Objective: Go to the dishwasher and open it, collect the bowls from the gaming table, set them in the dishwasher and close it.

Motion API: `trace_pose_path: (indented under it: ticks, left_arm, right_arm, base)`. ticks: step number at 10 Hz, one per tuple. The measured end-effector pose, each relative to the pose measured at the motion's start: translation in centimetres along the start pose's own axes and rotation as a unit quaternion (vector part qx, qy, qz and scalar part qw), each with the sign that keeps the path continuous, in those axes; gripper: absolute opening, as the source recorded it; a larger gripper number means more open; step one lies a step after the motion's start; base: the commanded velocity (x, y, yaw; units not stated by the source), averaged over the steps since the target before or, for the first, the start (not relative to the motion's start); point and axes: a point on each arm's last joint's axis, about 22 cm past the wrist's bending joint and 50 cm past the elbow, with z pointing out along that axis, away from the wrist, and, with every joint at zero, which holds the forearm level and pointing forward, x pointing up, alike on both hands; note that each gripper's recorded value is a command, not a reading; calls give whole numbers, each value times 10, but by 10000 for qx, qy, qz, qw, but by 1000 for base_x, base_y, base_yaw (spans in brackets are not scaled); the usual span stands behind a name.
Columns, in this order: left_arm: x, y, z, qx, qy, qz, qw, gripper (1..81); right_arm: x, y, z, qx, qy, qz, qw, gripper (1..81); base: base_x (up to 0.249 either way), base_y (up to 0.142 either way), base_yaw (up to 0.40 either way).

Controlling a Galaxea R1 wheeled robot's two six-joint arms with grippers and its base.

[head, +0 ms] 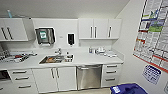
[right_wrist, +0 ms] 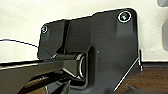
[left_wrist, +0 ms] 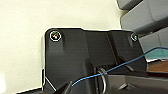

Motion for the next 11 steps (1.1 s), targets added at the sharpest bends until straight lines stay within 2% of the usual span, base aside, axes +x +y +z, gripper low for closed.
trace_pose_path:
  ticks: [7,11]
  left_arm:
    - [0,-5,-1,55,1,2,10000,811]
    - [0,-3,0,36,0,2,10000,811]
  right_arm:
    - [0,0,1,-5,2,-1,10000,811]
    - [0,-1,1,-2,4,-1,10000,811]
  base:
    - [139,64,0]
    - [139,64,0]
